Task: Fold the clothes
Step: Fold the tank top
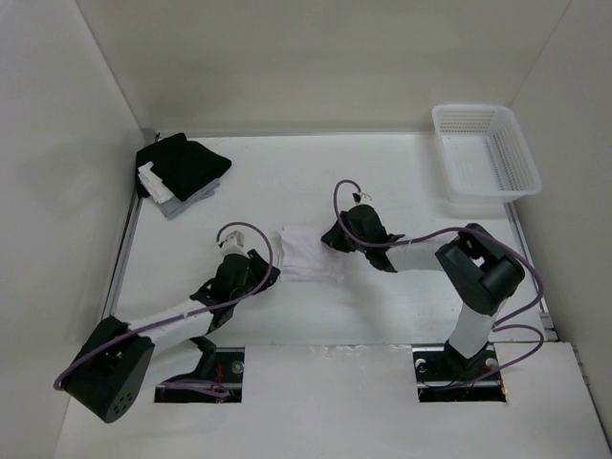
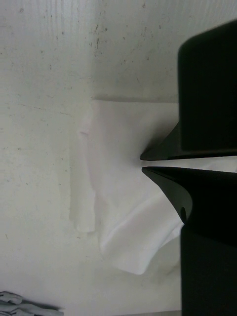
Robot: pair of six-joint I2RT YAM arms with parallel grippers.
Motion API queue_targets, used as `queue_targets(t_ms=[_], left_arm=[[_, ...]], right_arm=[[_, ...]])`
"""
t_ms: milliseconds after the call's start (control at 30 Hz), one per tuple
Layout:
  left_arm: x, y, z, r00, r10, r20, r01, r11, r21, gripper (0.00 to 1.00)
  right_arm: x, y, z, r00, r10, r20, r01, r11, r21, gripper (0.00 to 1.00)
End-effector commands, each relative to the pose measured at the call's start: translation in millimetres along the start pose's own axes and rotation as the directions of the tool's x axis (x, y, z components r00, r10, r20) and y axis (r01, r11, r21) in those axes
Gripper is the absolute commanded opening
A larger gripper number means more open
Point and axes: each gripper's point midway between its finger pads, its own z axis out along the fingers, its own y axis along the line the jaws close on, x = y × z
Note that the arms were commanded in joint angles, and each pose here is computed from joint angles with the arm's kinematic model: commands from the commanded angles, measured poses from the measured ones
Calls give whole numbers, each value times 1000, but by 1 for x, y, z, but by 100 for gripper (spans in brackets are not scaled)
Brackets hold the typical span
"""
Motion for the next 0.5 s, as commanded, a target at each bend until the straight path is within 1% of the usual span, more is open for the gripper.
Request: queue_targets(t_ms=[0, 133, 267, 467], left_arm=[[-20, -29, 11, 997, 51, 49, -55, 996, 71, 31], [-24, -34, 20, 996, 63, 59, -68, 995, 75, 31], [-31, -36, 22, 994, 67, 91, -75, 994, 80, 24], [-38, -38, 27, 987, 103, 122, -111, 992, 63, 24]], right_arm=[[-14, 12, 1, 999, 9, 50, -6, 999, -49, 14], [-11, 10, 1, 999, 3, 43, -1, 999, -45, 14], [-7, 6, 1, 999, 1, 33, 0, 999, -38, 14], [-5, 6, 1, 1000, 1, 30, 0, 999, -40, 14]])
